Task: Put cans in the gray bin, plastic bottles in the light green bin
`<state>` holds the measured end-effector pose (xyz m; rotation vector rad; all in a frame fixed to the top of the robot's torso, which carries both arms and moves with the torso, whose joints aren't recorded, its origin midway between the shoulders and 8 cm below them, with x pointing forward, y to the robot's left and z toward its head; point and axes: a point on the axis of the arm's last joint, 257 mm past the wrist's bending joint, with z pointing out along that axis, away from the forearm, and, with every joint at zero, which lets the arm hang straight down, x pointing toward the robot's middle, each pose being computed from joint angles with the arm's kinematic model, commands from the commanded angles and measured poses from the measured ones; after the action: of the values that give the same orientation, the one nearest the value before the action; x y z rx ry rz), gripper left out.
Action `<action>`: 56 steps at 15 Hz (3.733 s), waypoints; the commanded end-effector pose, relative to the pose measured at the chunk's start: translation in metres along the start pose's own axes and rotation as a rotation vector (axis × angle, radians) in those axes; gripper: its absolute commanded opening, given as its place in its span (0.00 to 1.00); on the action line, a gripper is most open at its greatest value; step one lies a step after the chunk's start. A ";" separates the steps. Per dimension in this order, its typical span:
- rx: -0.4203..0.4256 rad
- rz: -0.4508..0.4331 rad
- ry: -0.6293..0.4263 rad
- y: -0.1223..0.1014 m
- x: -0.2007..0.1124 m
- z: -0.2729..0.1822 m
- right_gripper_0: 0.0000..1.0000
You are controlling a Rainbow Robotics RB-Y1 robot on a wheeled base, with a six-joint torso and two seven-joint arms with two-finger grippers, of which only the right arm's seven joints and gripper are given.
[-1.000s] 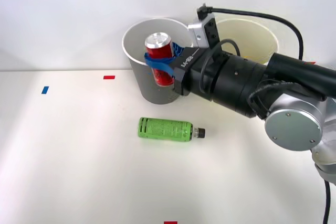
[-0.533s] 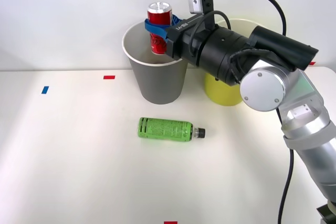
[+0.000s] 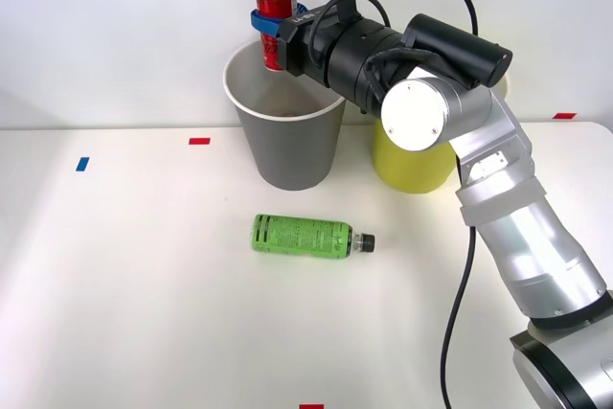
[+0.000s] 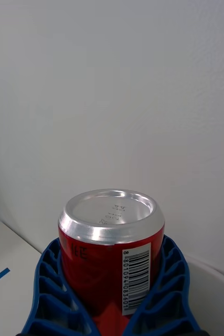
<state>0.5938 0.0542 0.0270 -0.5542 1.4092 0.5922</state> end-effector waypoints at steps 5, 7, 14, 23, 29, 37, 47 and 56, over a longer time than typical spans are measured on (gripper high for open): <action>0.032 -0.036 0.000 0.001 -0.001 0.012 0.10; 0.034 -0.035 -0.005 0.000 -0.002 0.012 1.00; 0.042 -0.097 -0.039 -0.003 -0.009 0.010 1.00; 0.076 -0.102 -0.193 -0.001 0.005 -0.123 1.00; 0.179 -0.040 -0.219 0.001 0.040 -0.225 1.00; 0.458 0.112 -0.177 -0.038 0.110 -0.322 1.00; 0.722 0.097 -0.158 -0.075 0.160 -0.408 1.00; 0.886 0.008 -0.121 -0.091 0.206 -0.462 1.00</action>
<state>0.3345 -0.3102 -0.2138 0.1873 1.3905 -0.0074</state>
